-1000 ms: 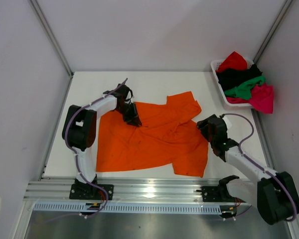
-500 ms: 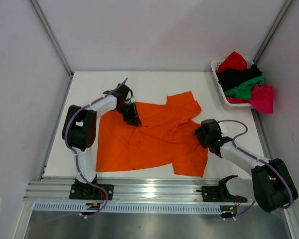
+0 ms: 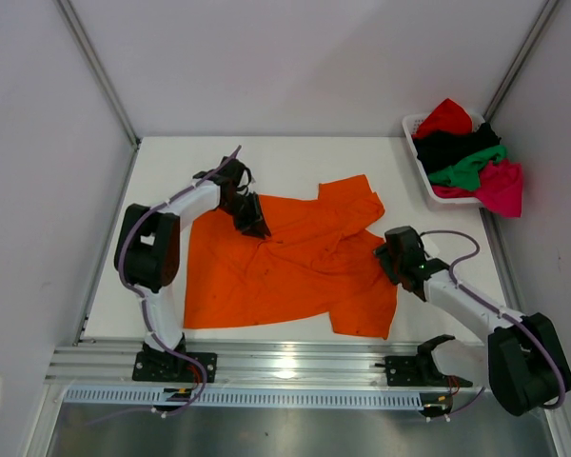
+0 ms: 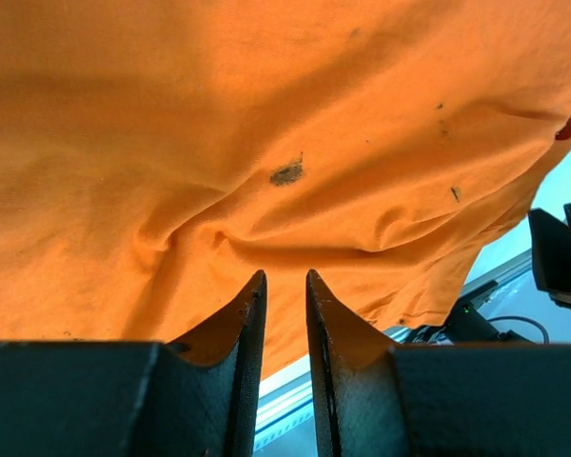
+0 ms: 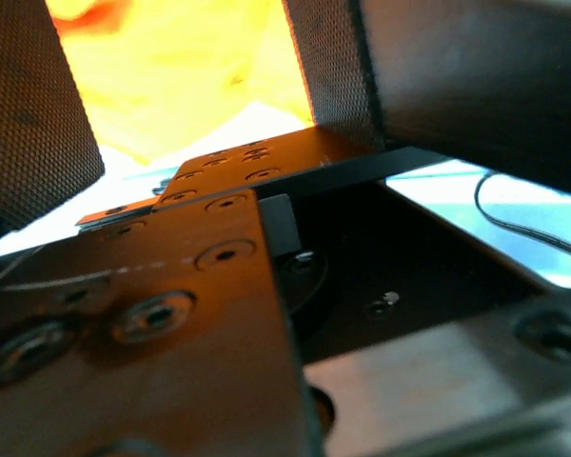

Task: Fold and stack the t-shirts
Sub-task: Fold the tshirt

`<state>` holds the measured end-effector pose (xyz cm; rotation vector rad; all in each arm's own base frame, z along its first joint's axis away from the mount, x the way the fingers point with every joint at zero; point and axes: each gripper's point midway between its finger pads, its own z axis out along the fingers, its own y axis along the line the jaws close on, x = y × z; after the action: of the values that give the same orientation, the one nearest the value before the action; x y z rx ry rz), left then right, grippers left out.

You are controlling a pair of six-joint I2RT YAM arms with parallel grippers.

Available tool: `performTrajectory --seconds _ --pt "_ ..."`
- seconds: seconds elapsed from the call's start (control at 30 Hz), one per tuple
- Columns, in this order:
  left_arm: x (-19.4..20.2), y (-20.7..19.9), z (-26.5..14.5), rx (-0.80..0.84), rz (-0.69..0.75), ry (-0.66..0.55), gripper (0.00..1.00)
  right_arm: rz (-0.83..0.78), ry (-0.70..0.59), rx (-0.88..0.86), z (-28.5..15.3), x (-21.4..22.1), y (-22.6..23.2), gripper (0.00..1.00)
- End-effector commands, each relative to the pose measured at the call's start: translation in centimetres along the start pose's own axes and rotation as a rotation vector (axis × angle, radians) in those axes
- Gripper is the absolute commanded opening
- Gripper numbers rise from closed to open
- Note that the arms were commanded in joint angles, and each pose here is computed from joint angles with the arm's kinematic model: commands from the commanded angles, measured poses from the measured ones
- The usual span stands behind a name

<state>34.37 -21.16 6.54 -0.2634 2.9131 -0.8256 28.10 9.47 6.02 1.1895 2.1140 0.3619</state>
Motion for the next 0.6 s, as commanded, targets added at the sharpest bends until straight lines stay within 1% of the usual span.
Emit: performTrajectory --seconds 0.0,0.13,0.23,0.33,0.4,0.43,0.57 --pt "-1.1 -2.4 -2.5 0.076 0.048 -0.060 0.26 -0.054 -0.022 -0.085 0.3 -0.2 2.7 0.61" --pt "-1.0 -2.2 -2.2 0.072 0.047 -0.054 0.26 -0.083 -0.008 -0.062 1.2 0.2 3.0 0.61" --pt "-1.0 -2.2 -2.2 0.073 0.046 -0.051 0.26 -0.074 0.026 -0.007 2.0 1.1 1.8 0.62" --pt "-1.0 -2.2 -2.3 0.074 0.048 -0.055 0.26 -0.046 0.060 0.087 2.5 2.0 0.1 0.61" --pt "-1.0 -2.4 -2.5 0.080 0.052 -0.057 0.26 -0.005 0.079 0.132 2.7 2.4 -0.2 0.61" --pt "-1.0 -2.3 -2.5 0.076 0.050 -0.058 0.26 -0.005 0.097 0.186 2.9 2.9 -1.3 0.61" --pt "-0.9 -2.5 -2.8 0.080 0.055 -0.064 0.26 0.054 0.129 0.247 3.0 3.7 -2.2 0.61"
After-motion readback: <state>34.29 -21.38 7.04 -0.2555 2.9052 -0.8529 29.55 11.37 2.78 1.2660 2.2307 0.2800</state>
